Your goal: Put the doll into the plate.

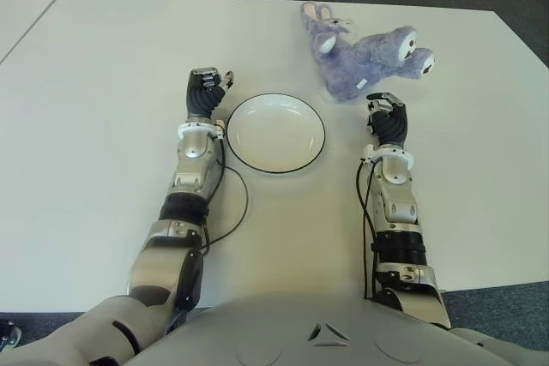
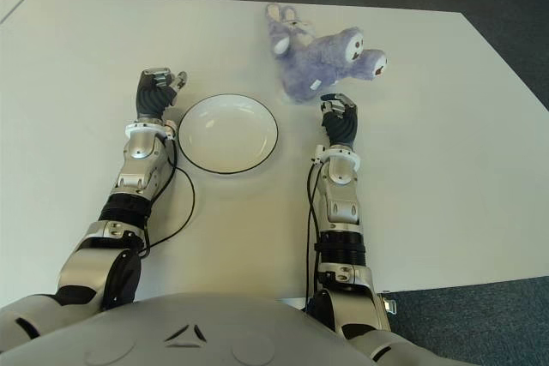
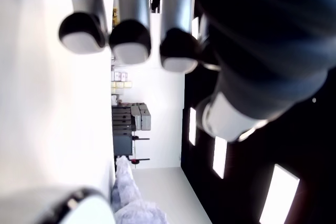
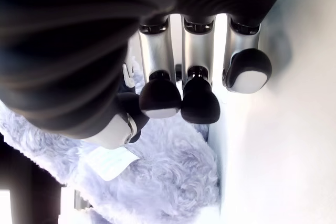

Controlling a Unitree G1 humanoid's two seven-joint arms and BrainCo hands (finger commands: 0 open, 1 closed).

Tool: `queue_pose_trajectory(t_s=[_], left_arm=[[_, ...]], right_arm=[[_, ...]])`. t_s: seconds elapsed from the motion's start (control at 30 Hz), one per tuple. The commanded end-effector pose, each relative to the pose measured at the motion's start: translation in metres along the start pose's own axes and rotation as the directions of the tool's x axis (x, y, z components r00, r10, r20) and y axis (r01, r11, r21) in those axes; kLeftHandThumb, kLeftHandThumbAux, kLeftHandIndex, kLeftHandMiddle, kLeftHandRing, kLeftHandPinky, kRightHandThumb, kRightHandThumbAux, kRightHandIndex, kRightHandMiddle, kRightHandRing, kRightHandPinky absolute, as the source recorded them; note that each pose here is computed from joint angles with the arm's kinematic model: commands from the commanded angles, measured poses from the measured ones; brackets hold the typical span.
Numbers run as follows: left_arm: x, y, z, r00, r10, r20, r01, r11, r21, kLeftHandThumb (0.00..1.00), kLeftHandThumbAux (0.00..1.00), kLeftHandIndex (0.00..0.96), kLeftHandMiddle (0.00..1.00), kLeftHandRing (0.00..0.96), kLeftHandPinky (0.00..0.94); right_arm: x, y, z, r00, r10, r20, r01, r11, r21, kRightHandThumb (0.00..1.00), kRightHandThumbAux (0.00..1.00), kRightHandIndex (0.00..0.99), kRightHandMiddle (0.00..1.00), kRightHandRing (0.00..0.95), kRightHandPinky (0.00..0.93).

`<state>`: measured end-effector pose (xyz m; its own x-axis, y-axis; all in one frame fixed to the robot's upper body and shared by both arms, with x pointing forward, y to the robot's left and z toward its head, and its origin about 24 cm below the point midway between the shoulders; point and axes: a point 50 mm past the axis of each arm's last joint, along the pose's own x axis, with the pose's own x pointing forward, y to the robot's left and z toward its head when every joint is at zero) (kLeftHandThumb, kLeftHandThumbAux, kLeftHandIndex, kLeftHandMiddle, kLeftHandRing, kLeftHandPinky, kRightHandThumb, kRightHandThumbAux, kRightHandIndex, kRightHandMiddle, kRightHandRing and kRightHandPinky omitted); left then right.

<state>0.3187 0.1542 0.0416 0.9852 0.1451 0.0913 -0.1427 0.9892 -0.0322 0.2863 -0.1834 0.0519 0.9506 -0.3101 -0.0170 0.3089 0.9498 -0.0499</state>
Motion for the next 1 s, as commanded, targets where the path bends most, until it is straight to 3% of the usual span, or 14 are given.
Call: queue_pose_trajectory(t_s=[0.03, 0.73, 1.0], left_arm=[[-0.0263, 0.0054, -0.0397, 0.988, 0.045, -0.146, -0.048, 0.999, -0.014, 0.436, 0.806, 0.837, 0.893, 0.894, 0.885], [-0.0258, 0.0057, -0.04, 0.99, 0.067, -0.123, -0.068, 0.998, -0.009, 0.48, 0.785, 0.833, 0.894, 0.897, 0.897], [-0.0269, 0.0038, -0.0397, 0.99, 0.069, -0.12, -0.068, 0.998, 0.008, 0.48, 0.79, 0.842, 0.897, 0.9, 0.894]], right_arm=[[-0.0109, -0.0076, -0.0292, 0.993, -0.018, -0.118, 0.016, 1.0, -0.019, 0.727, 0.71, 0.441, 0.891, 0.889, 0.893], [-0.0103, -0.0076, -0.031, 0.992, -0.017, -0.126, 0.014, 1.0, -0.022, 0.723, 0.71, 0.442, 0.88, 0.875, 0.88], [-0.009, -0.0087, -0.0224, 0.997, -0.021, -0.081, 0.02, 1.0, -0.009, 0.723, 0.71, 0.441, 0.881, 0.878, 0.891]])
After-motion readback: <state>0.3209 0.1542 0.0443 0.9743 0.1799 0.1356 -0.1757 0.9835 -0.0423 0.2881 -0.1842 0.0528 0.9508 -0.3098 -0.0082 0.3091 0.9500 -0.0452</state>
